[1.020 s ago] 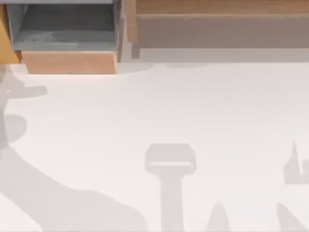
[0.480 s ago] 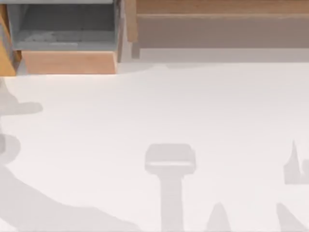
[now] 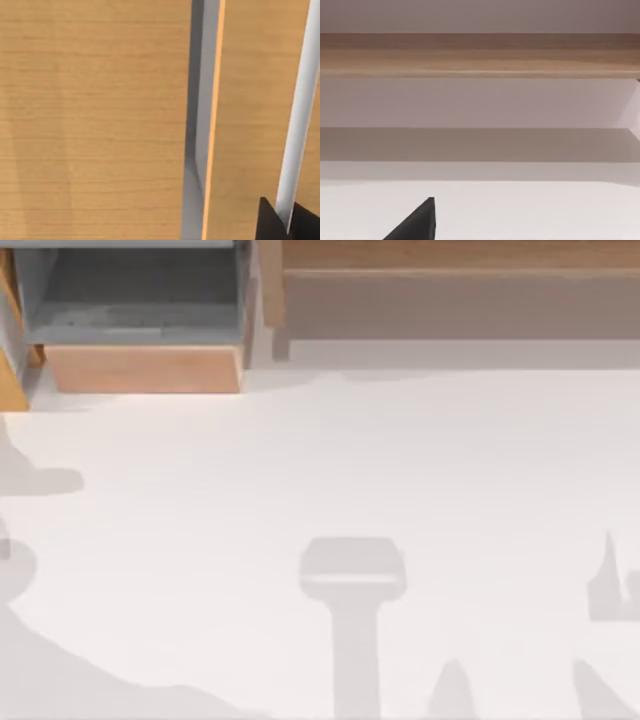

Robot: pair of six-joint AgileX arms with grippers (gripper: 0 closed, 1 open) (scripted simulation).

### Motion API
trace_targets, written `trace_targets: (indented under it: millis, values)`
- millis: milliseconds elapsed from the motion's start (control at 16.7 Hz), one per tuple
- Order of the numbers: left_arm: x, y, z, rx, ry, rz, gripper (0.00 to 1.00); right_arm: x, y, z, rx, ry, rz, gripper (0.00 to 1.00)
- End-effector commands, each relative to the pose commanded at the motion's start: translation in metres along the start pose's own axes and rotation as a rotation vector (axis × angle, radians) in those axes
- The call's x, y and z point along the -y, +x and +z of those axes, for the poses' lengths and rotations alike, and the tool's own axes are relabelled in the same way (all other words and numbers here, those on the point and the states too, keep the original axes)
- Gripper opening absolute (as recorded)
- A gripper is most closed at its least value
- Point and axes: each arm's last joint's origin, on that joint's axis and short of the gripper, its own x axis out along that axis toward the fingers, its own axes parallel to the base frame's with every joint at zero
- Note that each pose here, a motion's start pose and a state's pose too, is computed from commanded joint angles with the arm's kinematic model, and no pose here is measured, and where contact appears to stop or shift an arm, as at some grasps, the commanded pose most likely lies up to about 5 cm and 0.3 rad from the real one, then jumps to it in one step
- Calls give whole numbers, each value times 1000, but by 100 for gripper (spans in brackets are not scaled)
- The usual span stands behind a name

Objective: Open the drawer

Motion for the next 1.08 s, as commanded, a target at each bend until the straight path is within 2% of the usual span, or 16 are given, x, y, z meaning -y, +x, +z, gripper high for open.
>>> trace_targets:
  millis: [420,780,1080]
  values:
    - [3,-55,0,1,-6,-8,0,0,0,0,0,0,0,100]
    - [2,-62,0,0,0,-2,0,0,0,0,0,0,0,100]
    - [5,-102,-1,1,-7,-10,0,0,0,0,0,0,0,100]
